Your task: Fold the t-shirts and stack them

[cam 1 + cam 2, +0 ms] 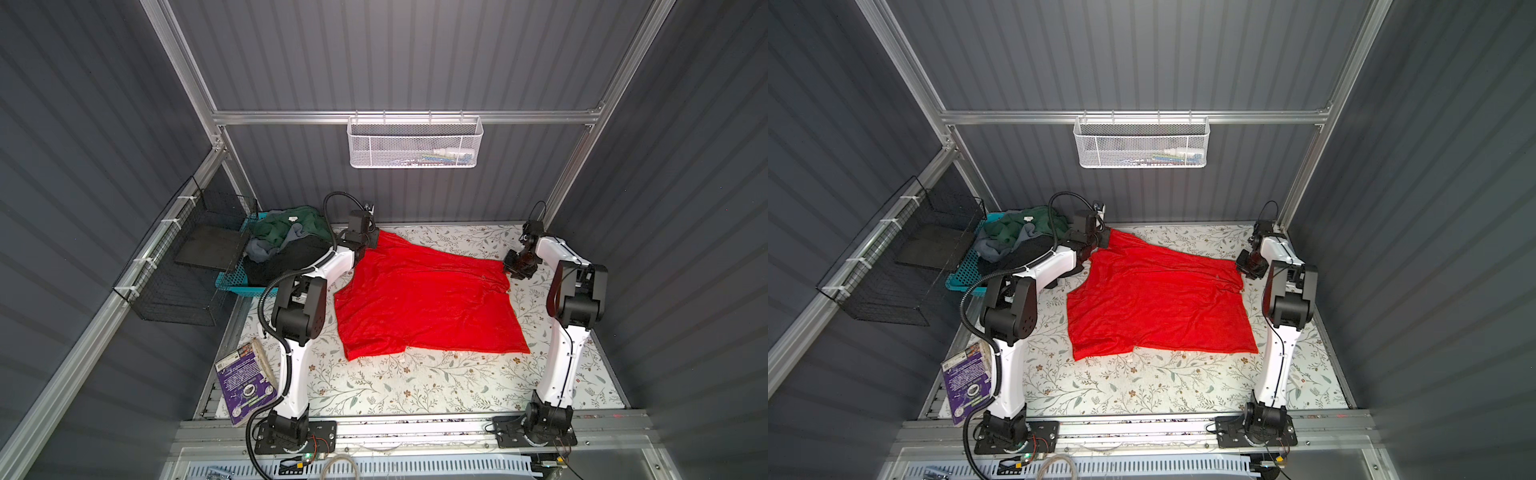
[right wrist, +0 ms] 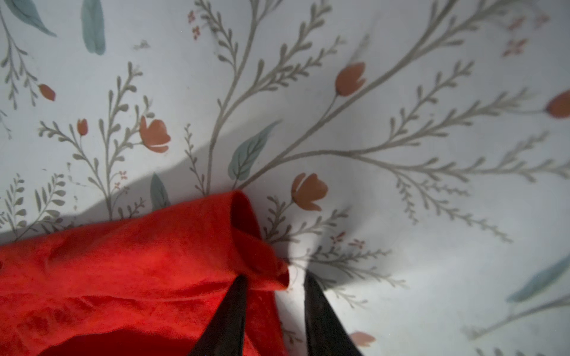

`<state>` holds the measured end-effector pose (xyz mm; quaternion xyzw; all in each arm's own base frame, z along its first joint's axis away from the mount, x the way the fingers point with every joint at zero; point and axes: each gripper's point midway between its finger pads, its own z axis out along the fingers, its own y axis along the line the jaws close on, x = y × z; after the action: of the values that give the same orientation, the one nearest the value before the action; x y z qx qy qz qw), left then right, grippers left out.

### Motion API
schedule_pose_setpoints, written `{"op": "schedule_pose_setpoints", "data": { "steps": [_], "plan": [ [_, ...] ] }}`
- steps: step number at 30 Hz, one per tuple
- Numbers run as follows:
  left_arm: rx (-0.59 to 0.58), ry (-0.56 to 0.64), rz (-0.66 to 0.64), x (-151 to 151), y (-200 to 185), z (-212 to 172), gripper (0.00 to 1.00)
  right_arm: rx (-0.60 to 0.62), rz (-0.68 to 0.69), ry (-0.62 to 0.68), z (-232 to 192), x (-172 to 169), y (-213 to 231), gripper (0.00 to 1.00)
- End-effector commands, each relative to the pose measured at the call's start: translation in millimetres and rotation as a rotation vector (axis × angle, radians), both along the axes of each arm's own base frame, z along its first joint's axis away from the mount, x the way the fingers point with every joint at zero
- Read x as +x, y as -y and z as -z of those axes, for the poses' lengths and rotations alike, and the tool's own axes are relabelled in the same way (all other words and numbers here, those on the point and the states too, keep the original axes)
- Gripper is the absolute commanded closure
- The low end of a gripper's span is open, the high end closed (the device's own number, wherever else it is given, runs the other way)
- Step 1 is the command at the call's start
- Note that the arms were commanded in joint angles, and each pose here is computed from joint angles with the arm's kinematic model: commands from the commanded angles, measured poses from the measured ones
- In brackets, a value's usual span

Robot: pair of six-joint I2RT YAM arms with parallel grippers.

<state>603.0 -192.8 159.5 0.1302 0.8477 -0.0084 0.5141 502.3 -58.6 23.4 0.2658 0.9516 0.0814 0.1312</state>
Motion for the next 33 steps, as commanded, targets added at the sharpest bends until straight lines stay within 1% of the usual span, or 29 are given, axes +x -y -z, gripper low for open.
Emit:
{"op": "schedule_pose_setpoints", "data": {
  "steps": [1, 8, 11, 17, 18, 23, 24, 28, 33],
  "plan": [
    [-0.005, -0.012, 0.011, 4, 3, 2, 1.0, -0.024, -0.016, -0.031, 9, -1, 4, 0.72],
    [-0.004, -0.024, 0.011, 6, 4, 6, 1.0, -0.039, -0.04, -0.043, 16, 1, 6, 0.85],
    [-0.001, -0.025, 0.012, 7, 4, 5, 1.0, -0.053, -0.041, -0.033, 14, 3, 9, 0.85],
    [0.018, -0.023, 0.013, 8, 3, 4, 1.0, -0.075, -0.071, 0.008, 0, 9, 10, 0.81],
    [0.019, -0.023, 0.013, 9, 3, 4, 1.0, -0.078, -0.077, 0.016, -2, 10, 11, 0.82],
    [0.014, -0.029, 0.016, 10, 5, 8, 1.0, -0.063, -0.092, 0.032, -5, 15, 8, 0.96],
    [0.013, -0.033, 0.018, 10, 5, 9, 1.0, -0.064, -0.093, 0.033, -5, 16, 8, 1.0],
    [0.017, -0.038, 0.024, 10, 7, 10, 1.0, -0.081, -0.103, 0.044, -9, 19, 11, 1.0],
    [0.03, -0.03, 0.02, 10, 4, 5, 1.0, -0.124, -0.126, 0.082, -27, 23, 15, 1.0]
  ]
}}
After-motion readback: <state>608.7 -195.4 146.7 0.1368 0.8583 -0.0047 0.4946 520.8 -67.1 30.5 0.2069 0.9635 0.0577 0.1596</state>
